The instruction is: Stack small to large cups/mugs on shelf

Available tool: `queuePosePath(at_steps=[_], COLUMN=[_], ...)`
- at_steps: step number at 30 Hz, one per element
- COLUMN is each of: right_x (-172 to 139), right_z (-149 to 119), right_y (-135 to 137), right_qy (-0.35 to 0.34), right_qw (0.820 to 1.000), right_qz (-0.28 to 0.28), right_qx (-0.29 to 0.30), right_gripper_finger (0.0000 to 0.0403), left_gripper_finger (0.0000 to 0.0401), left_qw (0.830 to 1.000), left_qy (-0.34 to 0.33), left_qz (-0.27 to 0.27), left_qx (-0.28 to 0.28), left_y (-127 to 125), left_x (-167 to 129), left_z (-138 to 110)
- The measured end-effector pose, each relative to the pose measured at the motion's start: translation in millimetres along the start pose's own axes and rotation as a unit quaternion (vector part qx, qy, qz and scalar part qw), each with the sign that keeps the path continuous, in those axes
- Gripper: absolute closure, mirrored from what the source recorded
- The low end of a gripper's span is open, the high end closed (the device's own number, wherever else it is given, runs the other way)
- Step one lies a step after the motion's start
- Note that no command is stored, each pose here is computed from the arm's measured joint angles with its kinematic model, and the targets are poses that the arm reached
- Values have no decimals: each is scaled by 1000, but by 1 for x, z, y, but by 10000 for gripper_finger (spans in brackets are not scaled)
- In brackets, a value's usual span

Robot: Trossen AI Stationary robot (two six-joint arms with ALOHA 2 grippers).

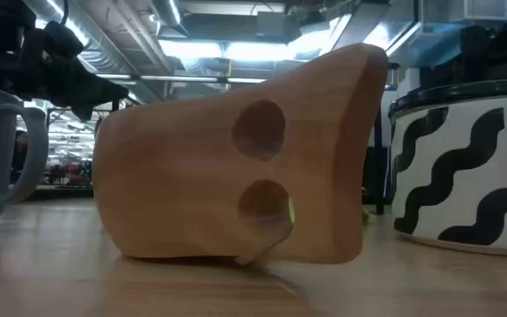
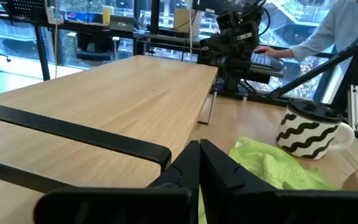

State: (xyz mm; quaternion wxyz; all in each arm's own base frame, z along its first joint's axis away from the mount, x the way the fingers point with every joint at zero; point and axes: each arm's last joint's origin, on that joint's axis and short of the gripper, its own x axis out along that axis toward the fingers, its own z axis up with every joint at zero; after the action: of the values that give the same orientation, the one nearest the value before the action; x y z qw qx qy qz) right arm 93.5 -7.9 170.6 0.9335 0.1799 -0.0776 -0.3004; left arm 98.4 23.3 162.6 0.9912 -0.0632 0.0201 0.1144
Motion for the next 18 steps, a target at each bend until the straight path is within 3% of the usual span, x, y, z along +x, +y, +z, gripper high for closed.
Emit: queuePosePath(at_steps=[18], right_x=[0], right_z=[0], right_y=[0], right_qy=[0], right_qw=[1000], right_qz=[0], right_qx=[0], right_gripper_finger=[395], left_gripper_finger=[401], left_qw=[1000], left_qy=[0], left_qz=[0], left_qx=[0], left_y=[0], left_x=[0], left_z=[0])
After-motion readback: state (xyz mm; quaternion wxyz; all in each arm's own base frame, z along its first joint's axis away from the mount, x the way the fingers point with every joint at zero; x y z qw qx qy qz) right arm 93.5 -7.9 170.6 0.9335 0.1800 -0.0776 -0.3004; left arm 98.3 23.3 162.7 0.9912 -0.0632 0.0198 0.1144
